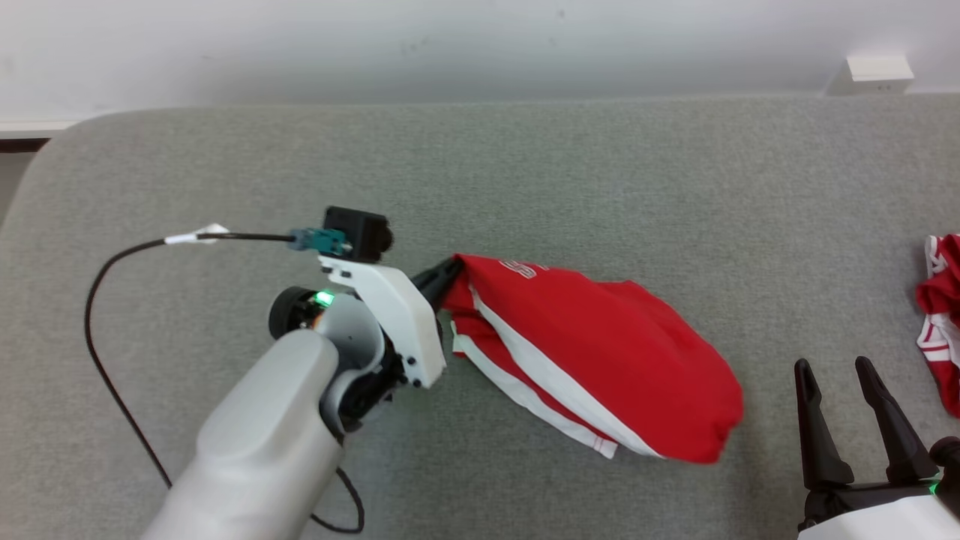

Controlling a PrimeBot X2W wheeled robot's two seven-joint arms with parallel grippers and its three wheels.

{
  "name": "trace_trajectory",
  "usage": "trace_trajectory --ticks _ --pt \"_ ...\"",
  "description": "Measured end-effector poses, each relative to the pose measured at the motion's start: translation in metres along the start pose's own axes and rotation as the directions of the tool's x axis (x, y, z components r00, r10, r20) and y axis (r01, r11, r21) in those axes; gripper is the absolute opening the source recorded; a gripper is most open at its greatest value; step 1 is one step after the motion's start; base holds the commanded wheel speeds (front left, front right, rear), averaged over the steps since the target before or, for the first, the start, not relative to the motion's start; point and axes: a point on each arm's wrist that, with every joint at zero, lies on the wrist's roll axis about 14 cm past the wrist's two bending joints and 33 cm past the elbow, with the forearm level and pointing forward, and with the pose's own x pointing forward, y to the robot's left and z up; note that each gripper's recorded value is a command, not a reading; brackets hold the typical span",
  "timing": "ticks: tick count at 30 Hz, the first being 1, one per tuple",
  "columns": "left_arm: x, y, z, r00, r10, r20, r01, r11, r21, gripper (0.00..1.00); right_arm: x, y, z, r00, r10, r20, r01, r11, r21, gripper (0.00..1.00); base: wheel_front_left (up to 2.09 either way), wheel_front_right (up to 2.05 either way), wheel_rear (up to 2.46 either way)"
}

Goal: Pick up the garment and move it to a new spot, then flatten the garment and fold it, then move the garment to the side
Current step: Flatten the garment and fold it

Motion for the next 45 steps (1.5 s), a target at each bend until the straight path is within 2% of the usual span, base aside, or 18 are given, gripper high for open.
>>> trace_trajectory --ticks 4,5,6,11,15,21,26,33,39,45 --pt "0.016 0.015 -0.010 0.999 0.028 -0.029 -0.030 0.999 -0.045 0.00 -0.002 -0.005 -0.004 1.000 -0.016 -0.012 0.016 1.000 0.003 1.00 0.00 0.00 0.00" --pt "0.018 0.018 -0.012 0.999 0.033 -0.029 -0.034 0.999 -0.039 0.25 -0.002 -0.006 -0.005 1.000 -0.019 -0.014 0.019 1.000 0.003 1.00 0.00 0.00 0.00" --pt "0.020 0.021 -0.013 0.999 0.041 -0.029 -0.042 0.998 -0.037 1.00 -0.002 -0.007 -0.005 1.000 -0.021 -0.016 0.021 1.000 0.003 1.00 0.00 0.00 0.00" --pt "0.021 0.027 -0.007 0.996 0.061 0.065 -0.060 0.998 -0.024 1.00 0.002 0.000 -0.005 1.000 -0.001 -0.010 0.001 1.000 0.003 1.00 0.00 0.00 0.00" --pt "0.009 0.038 0.009 0.976 0.084 0.202 -0.094 0.995 0.042 1.00 0.006 0.012 0.000 0.999 0.037 0.004 -0.037 0.999 -0.010 1.00 0.00 0.00 0.00" --pt "-0.027 0.069 0.010 0.925 0.213 0.316 -0.247 0.967 0.071 1.00 0.009 0.028 0.009 0.996 0.086 0.028 -0.085 0.996 -0.033 1.00 0.00 0.00 0.00" --pt "-0.086 0.084 0.049 0.796 0.319 0.515 -0.413 0.908 0.077 1.00 0.009 0.037 0.014 0.993 0.113 0.033 -0.111 0.993 -0.048 1.00 0.00 0.00 0.00" --pt "-0.165 0.097 0.046 0.669 0.429 0.607 -0.577 0.814 0.062 1.00 0.009 0.046 0.025 0.989 0.140 0.054 -0.136 0.989 -0.062 1.00 0.00 0.00 0.00" --pt "-0.198 0.090 0.033 0.655 0.443 0.612 -0.606 0.792 0.074 1.00 0.003 0.049 0.025 0.988 0.145 0.045 -0.141 0.987 -0.072 1.00 0.00 0.00 0.00" --pt "-0.208 0.072 0.028 0.665 0.426 0.614 -0.586 0.807 0.075 1.00 -0.006 0.048 0.025 0.990 0.140 0.034 -0.138 0.988 -0.076 1.00 0.00 0.00 0.00"
